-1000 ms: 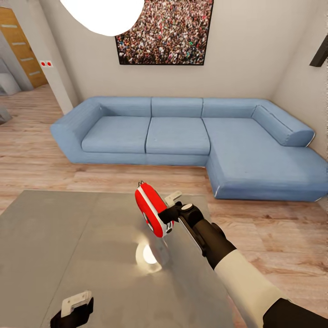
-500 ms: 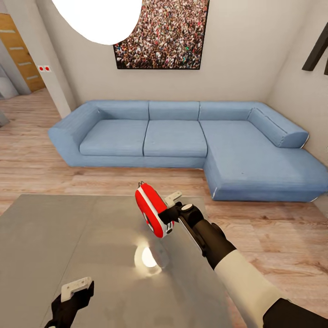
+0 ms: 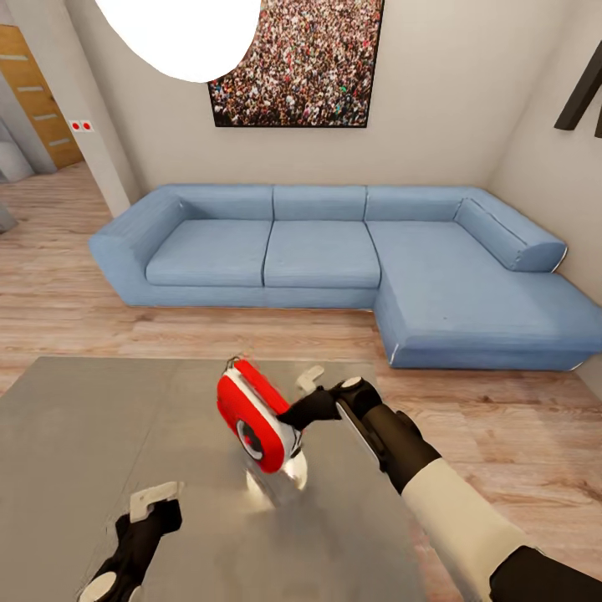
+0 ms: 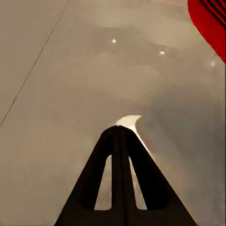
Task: Turn on the radio receiver that's on the table in the living room.
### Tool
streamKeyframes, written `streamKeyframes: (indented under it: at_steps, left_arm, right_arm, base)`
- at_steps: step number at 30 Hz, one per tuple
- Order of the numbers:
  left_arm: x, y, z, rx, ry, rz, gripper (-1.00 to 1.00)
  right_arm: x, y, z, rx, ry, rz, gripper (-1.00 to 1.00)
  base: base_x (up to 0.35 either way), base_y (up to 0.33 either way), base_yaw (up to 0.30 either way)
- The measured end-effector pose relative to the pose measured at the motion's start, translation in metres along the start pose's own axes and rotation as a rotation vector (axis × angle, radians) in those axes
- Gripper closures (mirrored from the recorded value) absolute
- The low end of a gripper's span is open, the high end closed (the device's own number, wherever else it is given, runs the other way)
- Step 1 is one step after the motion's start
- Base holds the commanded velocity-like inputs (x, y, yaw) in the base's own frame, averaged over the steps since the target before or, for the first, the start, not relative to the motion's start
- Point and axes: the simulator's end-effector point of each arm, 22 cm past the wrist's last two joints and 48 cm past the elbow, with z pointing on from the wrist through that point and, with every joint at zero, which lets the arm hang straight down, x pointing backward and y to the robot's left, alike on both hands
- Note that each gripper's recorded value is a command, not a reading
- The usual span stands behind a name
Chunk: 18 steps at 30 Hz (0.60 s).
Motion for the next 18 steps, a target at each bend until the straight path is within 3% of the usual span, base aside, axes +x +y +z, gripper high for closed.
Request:
streamKeyframes:
  at_steps: [4, 8, 9, 12, 18]
  left_arm:
    - [-0.027, -0.094, -0.020, 0.188, -0.047, 0.067, 1.00]
    - [-0.040, -0.121, -0.024, 0.261, -0.073, 0.099, 1.00]
    - [-0.040, -0.128, -0.026, 0.292, -0.075, 0.105, 1.00]
    - [-0.039, -0.141, -0.030, 0.348, -0.073, 0.106, 1.00]
    - [-0.029, -0.152, -0.031, 0.387, -0.051, 0.098, 1.00]
  right_arm:
    - [0.018, 0.026, -0.012, -0.200, 0.034, -0.015, 1.00]
    - [0.023, 0.050, -0.023, -0.339, 0.043, -0.009, 1.00]
    - [0.023, 0.050, -0.025, -0.347, 0.040, -0.033, 1.00]
    - [0.026, 0.047, -0.023, -0.332, 0.048, -0.039, 1.00]
    - [0.028, 0.044, -0.023, -0.317, 0.055, -0.048, 1.00]
  base:
    - [0.000, 0.000, 0.000]
    - [0.000, 0.000, 0.000]
    - [0.000, 0.000, 0.000]
    - [0.000, 0.000, 0.000]
    - [0.000, 0.000, 0.000]
